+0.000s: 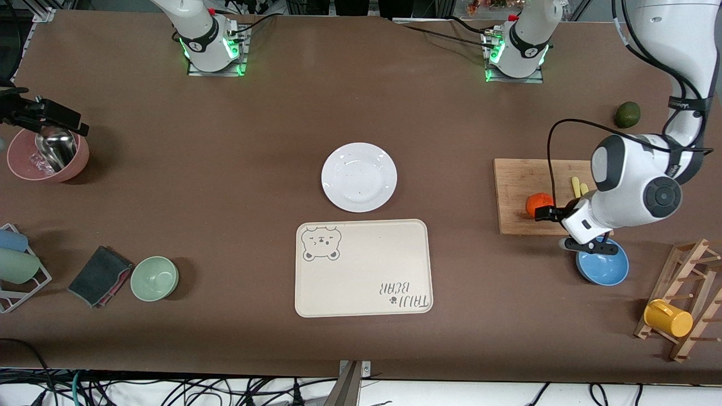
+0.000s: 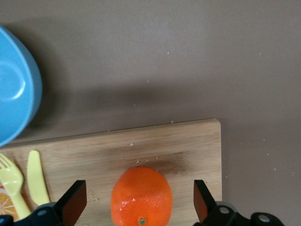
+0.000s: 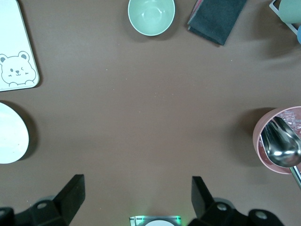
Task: Place orange and plate with both arms
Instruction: 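Close the left gripper on the orange and lift it, then carry the orange with the left gripper over the white plate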
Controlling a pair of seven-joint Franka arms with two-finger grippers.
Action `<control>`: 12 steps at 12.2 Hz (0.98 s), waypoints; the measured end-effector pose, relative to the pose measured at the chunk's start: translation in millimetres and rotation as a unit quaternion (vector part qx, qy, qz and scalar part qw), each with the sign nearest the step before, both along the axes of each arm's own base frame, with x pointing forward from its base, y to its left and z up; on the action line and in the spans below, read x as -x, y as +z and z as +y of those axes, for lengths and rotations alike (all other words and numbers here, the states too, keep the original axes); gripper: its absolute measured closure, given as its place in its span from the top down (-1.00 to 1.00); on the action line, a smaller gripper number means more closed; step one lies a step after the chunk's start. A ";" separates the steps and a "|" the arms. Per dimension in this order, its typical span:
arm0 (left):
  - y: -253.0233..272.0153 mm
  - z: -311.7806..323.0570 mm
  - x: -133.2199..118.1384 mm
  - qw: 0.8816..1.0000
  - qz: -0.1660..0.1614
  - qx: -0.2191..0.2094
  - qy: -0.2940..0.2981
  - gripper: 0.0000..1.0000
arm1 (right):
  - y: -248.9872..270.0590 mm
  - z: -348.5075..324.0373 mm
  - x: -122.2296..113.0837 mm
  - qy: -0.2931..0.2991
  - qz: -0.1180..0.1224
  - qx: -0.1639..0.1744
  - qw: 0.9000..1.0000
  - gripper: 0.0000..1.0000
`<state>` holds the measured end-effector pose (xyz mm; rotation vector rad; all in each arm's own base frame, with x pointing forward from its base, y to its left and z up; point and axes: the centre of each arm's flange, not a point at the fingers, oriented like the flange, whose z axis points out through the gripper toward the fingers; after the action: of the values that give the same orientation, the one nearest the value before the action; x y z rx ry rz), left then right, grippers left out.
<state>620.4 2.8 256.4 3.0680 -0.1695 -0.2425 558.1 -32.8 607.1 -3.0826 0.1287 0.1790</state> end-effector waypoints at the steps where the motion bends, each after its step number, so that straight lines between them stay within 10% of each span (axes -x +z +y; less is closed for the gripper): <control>1: -7.4 -0.2 5.2 1.000 0.004 0.000 0.000 1.00 | 0.1 -0.1 0.0 0.000 0.000 0.000 1.000 1.00; 12: -48.4 3.0 32.2 0.999 0.050 0.001 0.002 0.88 | -0.1 -0.9 0.0 -0.001 0.000 0.000 1.000 1.00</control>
<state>588.2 5.7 208.0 3.0459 -0.1577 -0.3935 558.1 -33.7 607.0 -3.0825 0.1313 0.1791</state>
